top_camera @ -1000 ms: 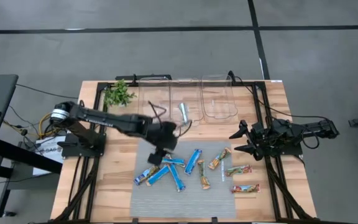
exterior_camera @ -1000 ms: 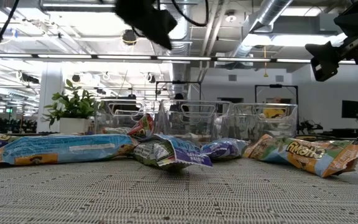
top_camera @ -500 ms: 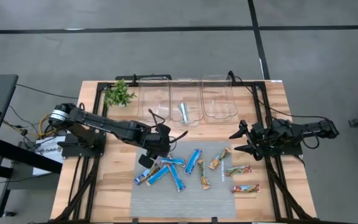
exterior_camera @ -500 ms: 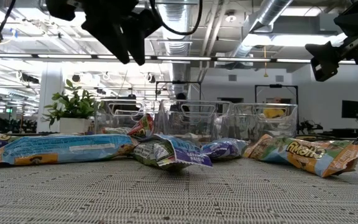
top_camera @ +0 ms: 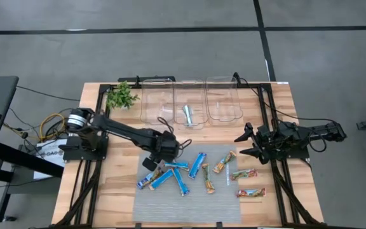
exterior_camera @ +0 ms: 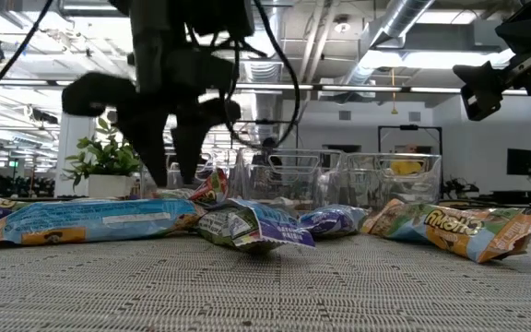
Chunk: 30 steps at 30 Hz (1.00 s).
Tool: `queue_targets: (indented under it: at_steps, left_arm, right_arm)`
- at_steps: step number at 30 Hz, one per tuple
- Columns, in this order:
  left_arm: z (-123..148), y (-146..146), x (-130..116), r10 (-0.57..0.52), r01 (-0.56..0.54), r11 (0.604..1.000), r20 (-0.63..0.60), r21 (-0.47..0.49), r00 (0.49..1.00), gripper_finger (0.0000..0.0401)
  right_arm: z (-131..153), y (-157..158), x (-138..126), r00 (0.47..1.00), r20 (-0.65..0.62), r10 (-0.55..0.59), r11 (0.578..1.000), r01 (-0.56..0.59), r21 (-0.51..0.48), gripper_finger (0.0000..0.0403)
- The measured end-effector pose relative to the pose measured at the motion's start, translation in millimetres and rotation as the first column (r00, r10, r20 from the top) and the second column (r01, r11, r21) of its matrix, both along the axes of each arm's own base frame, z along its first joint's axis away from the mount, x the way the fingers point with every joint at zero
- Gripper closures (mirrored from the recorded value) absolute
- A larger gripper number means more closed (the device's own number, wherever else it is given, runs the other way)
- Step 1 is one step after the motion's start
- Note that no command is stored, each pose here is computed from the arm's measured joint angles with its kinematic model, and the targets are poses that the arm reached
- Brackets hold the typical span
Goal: Pick and place Granola Bars by type
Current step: Put the red granola bar into the left transparent bin
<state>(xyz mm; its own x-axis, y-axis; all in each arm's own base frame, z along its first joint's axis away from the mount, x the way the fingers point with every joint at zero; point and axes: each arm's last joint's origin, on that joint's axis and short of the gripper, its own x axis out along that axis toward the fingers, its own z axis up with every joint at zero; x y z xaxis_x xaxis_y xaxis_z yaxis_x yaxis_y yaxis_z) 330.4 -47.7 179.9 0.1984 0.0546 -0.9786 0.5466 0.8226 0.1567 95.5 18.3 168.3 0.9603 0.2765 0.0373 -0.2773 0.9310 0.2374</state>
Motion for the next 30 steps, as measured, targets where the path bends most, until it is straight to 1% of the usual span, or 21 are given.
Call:
queue_targets:
  at_steps: [5, 8, 10, 14, 17, 24, 27, 30]
  left_arm:
    - [-22.4, 0.0, 9.6, -0.001, 0.001, 1.000, -0.023, 0.016, 1.000, 0.0241]
    - [-32.2, 0.6, 15.1, 0.008, -0.008, 0.998, -0.008, 0.062, 1.000, 0.0241]
    - [-34.6, 0.9, 17.8, 0.016, -0.016, 0.997, 0.010, 0.079, 1.000, 0.0241]
    - [-34.9, 0.6, 19.8, 0.023, -0.026, 0.996, 0.030, 0.080, 0.999, 0.0247]
    - [-35.1, 0.5, 19.8, 0.029, -0.032, 0.996, 0.030, 0.078, 0.999, 0.0273]
    - [-34.8, 0.3, 19.9, 0.093, -0.096, 0.993, 0.041, 0.062, 0.995, 0.0366]
    - [-32.6, 0.2, 20.9, 0.124, -0.126, 0.991, 0.044, 0.054, 0.991, 0.0379]
    - [-25.9, -0.4, 25.5, 0.160, -0.163, 0.986, 0.064, 0.040, 0.985, 0.0366]
  right_arm:
    - [0.0, 0.0, 0.0, 1.000, 0.000, 0.000, 1.000, 0.000, 0.000, 0.0143]
    - [0.0, 0.0, 0.0, 1.000, 0.000, 0.000, 1.000, 0.000, 0.000, 0.0143]
    - [0.0, 0.0, 0.0, 1.000, 0.000, 0.000, 1.000, 0.000, 0.000, 0.0143]
    - [-0.1, 0.0, 0.0, 1.000, 0.000, 0.000, 1.000, 0.000, 0.000, 0.0143]
    - [-0.1, 0.0, 0.0, 1.000, 0.000, 0.000, 1.000, 0.000, 0.000, 0.0143]
    - [0.0, 0.0, 0.0, 1.000, 0.000, 0.000, 1.000, 0.000, 0.000, 0.0143]
    - [0.0, 0.0, 0.0, 1.000, 0.000, 0.000, 1.000, 0.000, 0.000, 0.0143]
    - [-0.1, 0.0, 0.0, 1.000, 0.000, 0.000, 1.000, 0.000, 0.000, 0.0143]
